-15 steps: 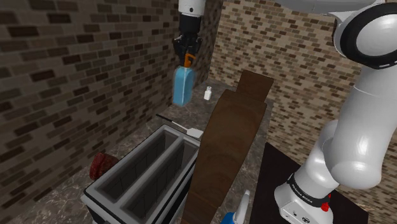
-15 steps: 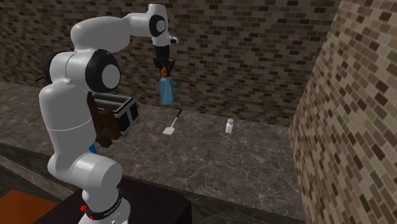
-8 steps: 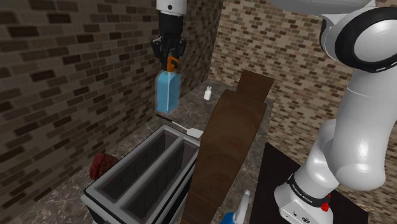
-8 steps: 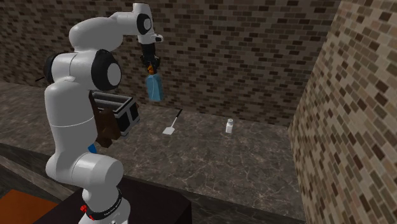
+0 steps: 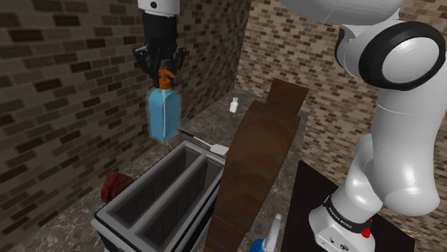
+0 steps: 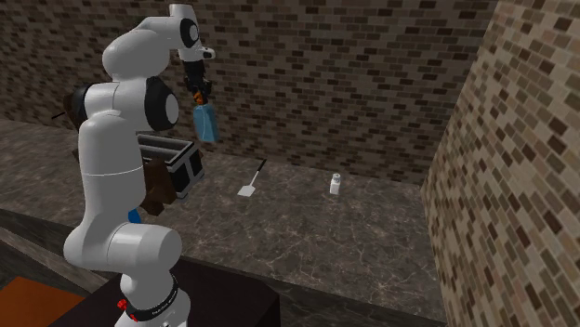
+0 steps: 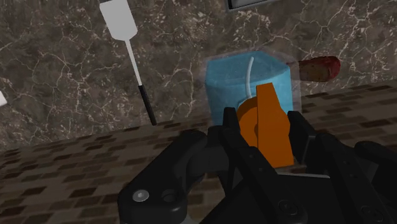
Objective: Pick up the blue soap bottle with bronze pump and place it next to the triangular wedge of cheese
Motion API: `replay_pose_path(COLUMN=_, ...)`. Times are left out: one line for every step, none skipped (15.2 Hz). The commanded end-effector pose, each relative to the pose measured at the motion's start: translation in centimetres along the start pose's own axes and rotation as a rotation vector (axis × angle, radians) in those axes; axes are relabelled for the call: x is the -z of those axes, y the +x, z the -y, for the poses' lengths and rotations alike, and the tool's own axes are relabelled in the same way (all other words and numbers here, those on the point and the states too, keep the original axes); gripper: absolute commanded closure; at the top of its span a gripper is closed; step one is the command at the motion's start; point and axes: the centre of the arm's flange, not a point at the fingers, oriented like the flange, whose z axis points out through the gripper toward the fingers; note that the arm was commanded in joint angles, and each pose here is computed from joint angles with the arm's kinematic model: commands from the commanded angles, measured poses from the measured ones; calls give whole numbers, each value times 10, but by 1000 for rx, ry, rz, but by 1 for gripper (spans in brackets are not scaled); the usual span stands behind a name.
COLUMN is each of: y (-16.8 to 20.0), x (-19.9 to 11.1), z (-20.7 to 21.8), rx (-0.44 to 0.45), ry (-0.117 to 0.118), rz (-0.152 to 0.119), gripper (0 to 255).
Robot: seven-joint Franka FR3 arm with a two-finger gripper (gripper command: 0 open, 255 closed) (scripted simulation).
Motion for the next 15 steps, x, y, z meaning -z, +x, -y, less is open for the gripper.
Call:
replay_pose_path(y=-3, x=1, z=25, rx=-2, ry=0, rz=-1, gripper=255)
replay_pose_path(y=-4, x=1, z=36, rx=-2, ry=0, rz=-1, gripper=255)
replay_pose_path(y=-4, x=-4, z=36, rx=-2, ry=0, rz=-1, gripper=255)
replay_pose_path(y=-4, x=-10, z=37, rx=-1, ry=0, rz=-1, gripper=255)
replay_pose_path(y=-4, x=-15, z=37, rx=-1, ry=0, rz=-1, gripper=255)
replay_pose_path(y=-4, x=-20, z=37, rx=-1, ry=0, rz=-1, gripper=255)
replay_pose_path(y=-4, x=-25, z=37, rx=-1, ry=0, rz=-1, gripper=255)
replay_pose_path(y=-4, x=-31, z=37, rx=-1, ry=0, rz=-1, gripper=255)
replay_pose_path(y=-4, x=-36, z=37, rx=-1, ry=0, rz=-1, gripper=255)
replay_pose_path(y=-4, x=-41, z=37, rx=-1, ry=0, rz=-1, gripper=255)
replay_pose_path(y=-4, x=-46, z=37, rx=-1, ry=0, rz=-1, gripper=255)
replay_pose_path(y=-4, x=-52, z=37, rx=-1, ry=0, rz=-1, gripper=255)
replay_pose_path(y=-4, x=-57, z=37, rx=-1, ry=0, rz=-1, gripper=255)
replay_pose_path(y=-4, x=-62, z=37, rx=-1, ry=0, rz=-1, gripper=255)
replay_pose_path(y=-4, x=-68, z=37, rx=-1, ry=0, rz=-1, gripper=255)
